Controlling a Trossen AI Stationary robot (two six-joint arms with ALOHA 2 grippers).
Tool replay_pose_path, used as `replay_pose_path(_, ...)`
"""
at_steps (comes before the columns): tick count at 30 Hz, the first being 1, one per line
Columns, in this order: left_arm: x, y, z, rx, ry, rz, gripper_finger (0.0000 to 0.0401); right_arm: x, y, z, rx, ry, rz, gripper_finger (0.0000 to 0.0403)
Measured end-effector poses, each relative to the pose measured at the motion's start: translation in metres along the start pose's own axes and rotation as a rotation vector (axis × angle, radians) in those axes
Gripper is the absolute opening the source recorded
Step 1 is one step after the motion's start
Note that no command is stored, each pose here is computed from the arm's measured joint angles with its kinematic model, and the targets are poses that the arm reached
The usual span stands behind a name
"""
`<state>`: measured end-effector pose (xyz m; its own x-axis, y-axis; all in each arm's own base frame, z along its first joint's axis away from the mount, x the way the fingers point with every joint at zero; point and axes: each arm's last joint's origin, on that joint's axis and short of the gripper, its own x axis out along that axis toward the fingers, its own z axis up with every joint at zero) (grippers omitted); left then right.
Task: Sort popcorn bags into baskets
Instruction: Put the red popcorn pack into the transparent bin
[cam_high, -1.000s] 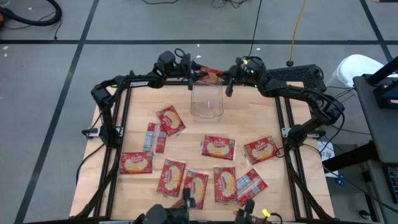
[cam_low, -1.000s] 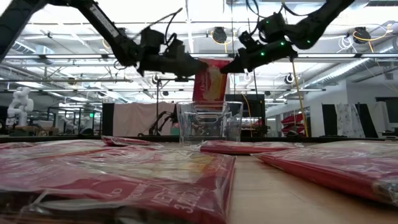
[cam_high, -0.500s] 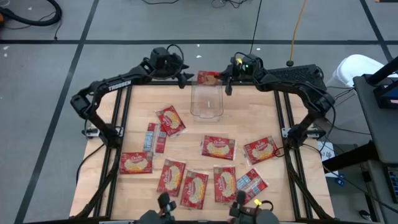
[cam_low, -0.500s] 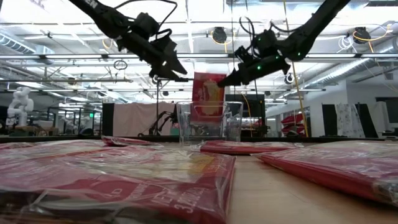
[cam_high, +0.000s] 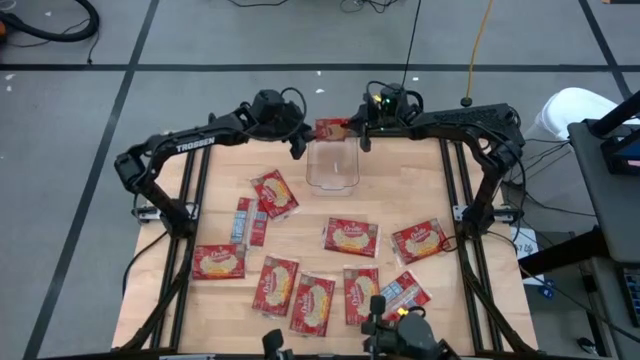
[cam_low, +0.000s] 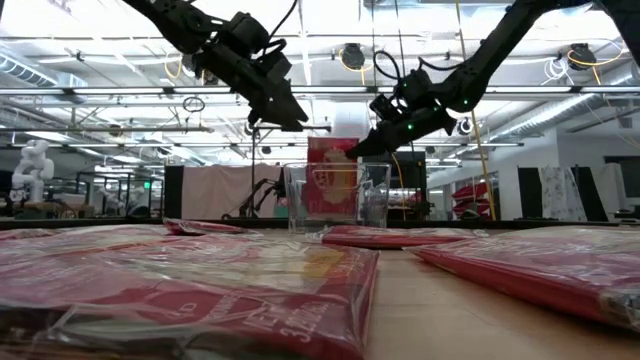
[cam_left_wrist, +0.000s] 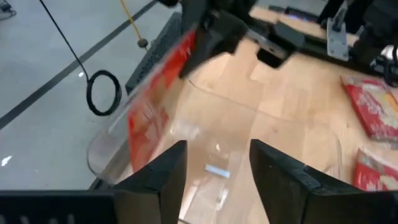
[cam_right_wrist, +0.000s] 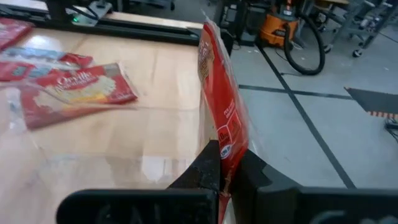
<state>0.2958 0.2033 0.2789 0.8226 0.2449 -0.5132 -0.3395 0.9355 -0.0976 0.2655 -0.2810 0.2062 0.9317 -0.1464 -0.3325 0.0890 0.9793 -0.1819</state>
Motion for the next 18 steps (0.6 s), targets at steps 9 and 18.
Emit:
replay_pose_path(9, -0.007, -0.005, -0.013, 0.030, 0.019, -0.004, 0.0145, 0.003, -0.004, -0.012, 0.007, 0.021, 0.001, 0.0004)
replay_pose_path(18, -0.017, -0.022, -0.035, 0.034, -0.126, -0.031, 0.0120, 0.001, -0.007, -0.013, 0.035, 0.023, -0.009, 0.0010)
